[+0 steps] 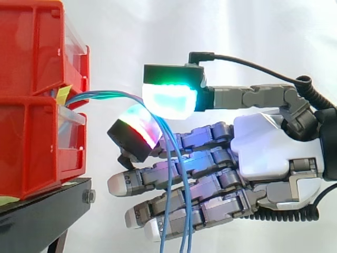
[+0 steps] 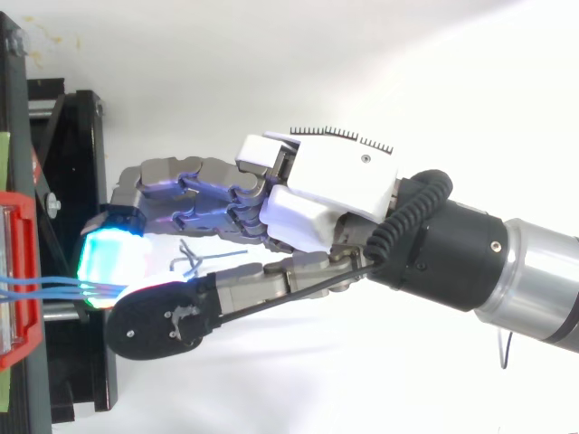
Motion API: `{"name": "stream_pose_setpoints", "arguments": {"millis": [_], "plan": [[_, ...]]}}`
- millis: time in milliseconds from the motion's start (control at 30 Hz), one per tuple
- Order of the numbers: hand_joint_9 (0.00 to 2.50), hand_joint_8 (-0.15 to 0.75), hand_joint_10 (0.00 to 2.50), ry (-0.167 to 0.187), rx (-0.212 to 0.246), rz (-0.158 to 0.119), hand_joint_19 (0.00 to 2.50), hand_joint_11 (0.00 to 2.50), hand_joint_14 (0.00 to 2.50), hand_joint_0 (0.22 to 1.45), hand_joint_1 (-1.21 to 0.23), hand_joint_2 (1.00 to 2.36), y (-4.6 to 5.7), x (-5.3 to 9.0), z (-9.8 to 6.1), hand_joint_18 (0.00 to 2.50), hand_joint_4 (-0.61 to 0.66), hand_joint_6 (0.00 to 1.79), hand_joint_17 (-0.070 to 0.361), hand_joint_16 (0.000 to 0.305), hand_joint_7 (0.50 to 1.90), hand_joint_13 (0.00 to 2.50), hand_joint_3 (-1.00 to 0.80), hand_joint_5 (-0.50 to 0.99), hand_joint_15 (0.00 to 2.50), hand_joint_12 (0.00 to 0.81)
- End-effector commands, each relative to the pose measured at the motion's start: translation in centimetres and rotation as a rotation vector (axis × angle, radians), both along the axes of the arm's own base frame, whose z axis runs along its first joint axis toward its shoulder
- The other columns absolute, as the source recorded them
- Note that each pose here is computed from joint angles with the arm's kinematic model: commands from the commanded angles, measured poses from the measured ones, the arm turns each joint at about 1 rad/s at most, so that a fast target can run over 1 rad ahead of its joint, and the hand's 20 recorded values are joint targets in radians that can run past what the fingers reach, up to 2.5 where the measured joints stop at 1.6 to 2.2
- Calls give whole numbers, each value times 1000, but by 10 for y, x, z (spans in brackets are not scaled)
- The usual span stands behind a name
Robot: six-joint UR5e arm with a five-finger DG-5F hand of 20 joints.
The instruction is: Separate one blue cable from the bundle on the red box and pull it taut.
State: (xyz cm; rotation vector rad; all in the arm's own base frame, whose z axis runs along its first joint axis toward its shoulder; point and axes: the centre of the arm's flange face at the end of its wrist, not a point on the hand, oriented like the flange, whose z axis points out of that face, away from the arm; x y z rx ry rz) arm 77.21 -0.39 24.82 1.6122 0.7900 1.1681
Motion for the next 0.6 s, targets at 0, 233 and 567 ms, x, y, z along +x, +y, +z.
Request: {"name": "stream_pose_setpoints", "arguments": {"millis": [0,233,567], "plan": [[345,224,7,0,0,0,145,274,0,778,-922,1018,0,0,0,0,25,522,106,47,1277,0,5,-182,0,302],[499,262,8,0,0,0,148,296,0,731,-896,1018,0,0,0,154,113,530,110,49,1295,127,-141,-158,0,325],[732,337,8,6,-1,0,198,321,0,661,-619,1008,0,-1,-3,306,206,607,121,54,1286,276,-45,-108,40,368]]}}
